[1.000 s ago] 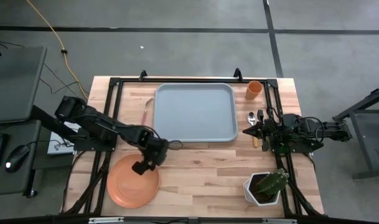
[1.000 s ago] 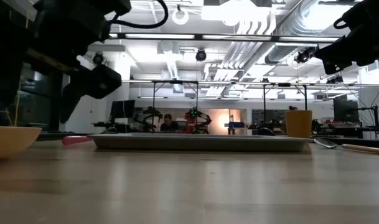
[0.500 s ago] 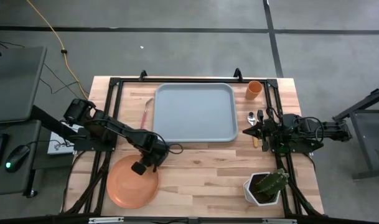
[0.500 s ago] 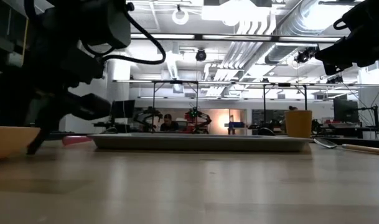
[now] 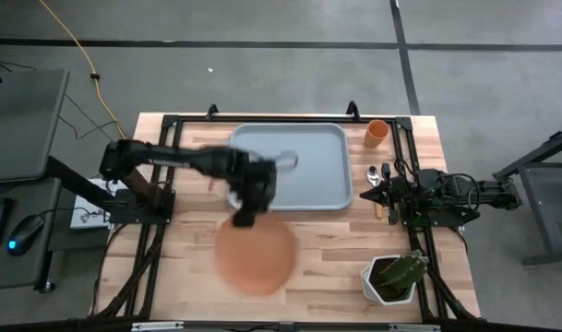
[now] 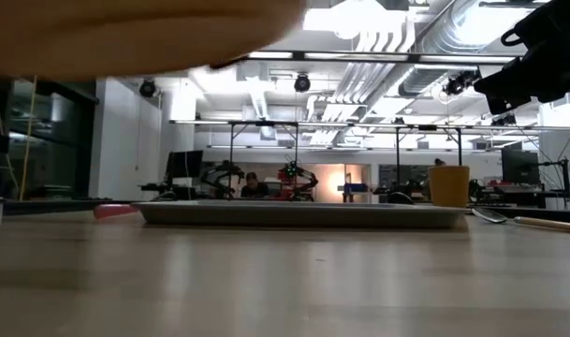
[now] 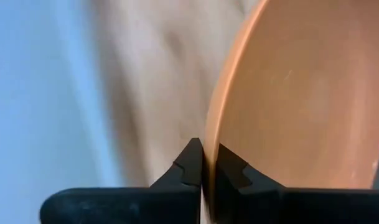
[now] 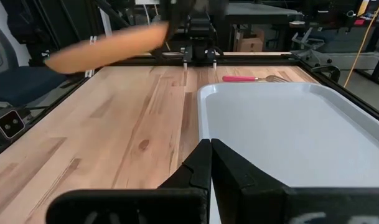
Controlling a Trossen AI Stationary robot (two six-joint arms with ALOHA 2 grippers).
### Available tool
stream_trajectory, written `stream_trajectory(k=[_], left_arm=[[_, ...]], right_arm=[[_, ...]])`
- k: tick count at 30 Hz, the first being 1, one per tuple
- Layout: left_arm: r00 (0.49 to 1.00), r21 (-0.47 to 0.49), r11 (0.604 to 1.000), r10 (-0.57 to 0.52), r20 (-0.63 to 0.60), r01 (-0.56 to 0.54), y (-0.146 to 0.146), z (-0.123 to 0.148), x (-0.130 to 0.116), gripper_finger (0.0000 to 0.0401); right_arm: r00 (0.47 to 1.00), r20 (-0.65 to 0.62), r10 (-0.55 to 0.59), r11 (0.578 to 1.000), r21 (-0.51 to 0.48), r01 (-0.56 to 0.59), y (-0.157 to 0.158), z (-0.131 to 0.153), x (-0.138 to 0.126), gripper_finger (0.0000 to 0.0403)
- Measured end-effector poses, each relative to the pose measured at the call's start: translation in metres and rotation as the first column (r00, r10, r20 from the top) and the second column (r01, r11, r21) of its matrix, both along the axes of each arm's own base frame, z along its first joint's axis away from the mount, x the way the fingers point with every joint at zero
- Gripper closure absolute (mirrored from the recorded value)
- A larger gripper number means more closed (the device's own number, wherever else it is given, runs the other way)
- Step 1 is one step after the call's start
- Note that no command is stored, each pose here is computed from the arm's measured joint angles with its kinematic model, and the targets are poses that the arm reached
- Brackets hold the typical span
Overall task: Pick and place plate/cup/fork/spoon on tray
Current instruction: Put the orange plate on the center of the gray serving tray
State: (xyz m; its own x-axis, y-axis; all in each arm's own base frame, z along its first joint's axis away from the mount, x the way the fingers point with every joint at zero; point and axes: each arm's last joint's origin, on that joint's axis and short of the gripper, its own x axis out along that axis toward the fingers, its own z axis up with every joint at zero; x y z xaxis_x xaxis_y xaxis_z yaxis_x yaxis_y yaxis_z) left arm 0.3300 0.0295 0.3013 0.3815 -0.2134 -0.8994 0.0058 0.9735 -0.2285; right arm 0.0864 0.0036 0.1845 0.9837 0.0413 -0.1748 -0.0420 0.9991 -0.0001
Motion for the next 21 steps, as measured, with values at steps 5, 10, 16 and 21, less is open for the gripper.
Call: stream_trajectory(k=[5,10,16,21], left_arm=[[0.915,0.085,0.918,0.371,0.156,-0.387,0.075,0.046,0.024,0.0401],[0.799,0.097,0.793,0.592,0.110,-0.601,0.162,0.026,0.032,0.0401],[0.650,0.065,0.661,0.748,-0.133,-0.747,0.231,-0.031,0.009,0.0401],[0.615,-0.010,0.636,0.742,-0.267,-0.771,0.250,-0.066,0.005,0.0401]], right_arm=[[1.000,-0.005,0.000,1.000,0.000,0.000,0.000,-0.001,0.000,0.0402],[1.000,-0.008,0.000,1.000,-0.001,0.000,0.000,-0.001,0.000,0.0402],[1.000,-0.009,0.000,1.000,0.000,0.000,0.000,-0.001,0.000,0.0402],[1.000,-0.012,0.000,1.000,-0.001,0.000,0.000,-0.001,0.000,0.0402]])
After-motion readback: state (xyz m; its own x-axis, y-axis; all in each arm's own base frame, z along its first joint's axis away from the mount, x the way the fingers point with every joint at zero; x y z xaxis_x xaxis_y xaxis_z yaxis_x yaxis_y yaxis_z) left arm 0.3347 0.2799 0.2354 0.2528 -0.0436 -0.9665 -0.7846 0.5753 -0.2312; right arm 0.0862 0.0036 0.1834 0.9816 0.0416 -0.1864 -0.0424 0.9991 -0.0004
